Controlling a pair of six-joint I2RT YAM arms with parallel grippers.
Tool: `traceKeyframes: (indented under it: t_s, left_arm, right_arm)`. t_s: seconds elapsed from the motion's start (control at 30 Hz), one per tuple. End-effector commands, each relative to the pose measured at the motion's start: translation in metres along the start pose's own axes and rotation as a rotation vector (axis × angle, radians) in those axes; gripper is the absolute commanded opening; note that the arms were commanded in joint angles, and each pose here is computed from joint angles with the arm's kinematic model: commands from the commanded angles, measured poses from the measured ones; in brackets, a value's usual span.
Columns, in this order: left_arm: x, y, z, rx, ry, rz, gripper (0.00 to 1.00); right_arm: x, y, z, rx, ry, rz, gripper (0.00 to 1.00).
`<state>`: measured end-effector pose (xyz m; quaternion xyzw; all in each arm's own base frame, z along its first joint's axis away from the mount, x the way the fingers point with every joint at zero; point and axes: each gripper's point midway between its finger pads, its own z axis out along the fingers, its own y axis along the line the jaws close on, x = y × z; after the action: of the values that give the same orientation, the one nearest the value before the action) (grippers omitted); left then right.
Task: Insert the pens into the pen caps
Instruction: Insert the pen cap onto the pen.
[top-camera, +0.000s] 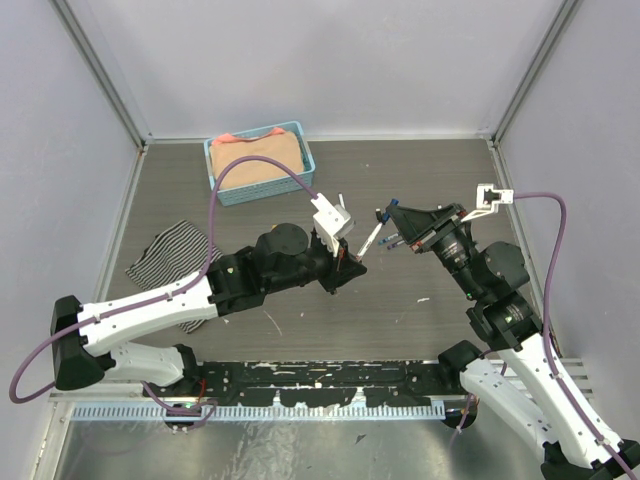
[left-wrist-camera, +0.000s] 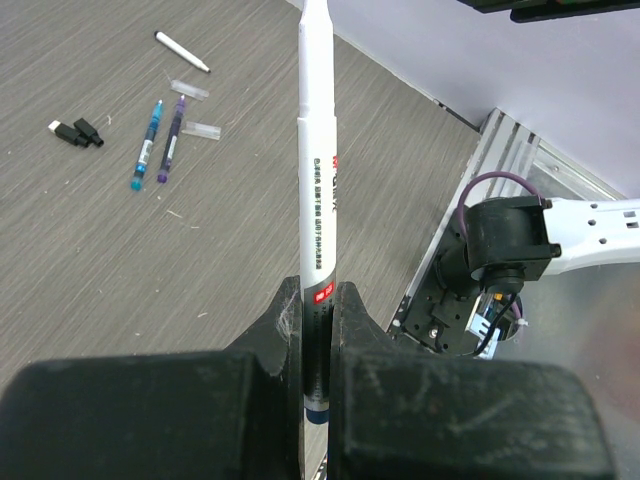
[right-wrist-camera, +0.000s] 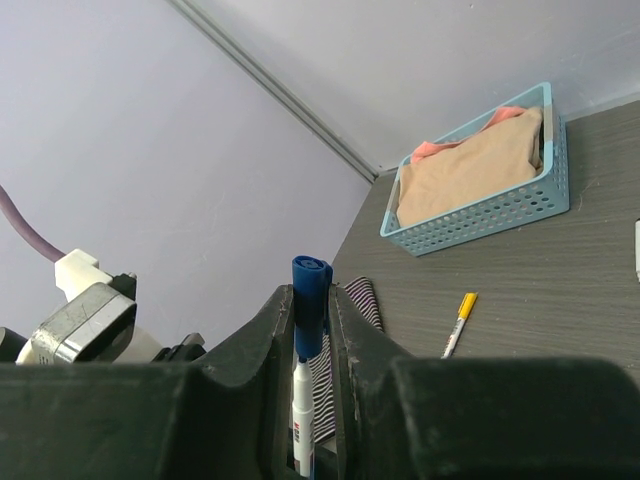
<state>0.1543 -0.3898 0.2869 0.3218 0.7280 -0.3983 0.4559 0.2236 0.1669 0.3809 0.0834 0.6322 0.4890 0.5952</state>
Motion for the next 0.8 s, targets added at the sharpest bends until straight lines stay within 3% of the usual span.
traceKeyframes:
  t_s: [0.0,0.77]
  left_arm:
    - [-0.024,-0.007,-0.001,0.011,-0.069,0.007,0.00]
    - [-0.028,-0.006,0.000,0.001,-0.079,-0.001,0.00]
  right_arm:
    - [-0.016,0.022,-0.004,-0.067,-0.038,-0.021,0.18]
    - [-0.005,0.019,-0.001,-0.076,0.007,-0.015,0.18]
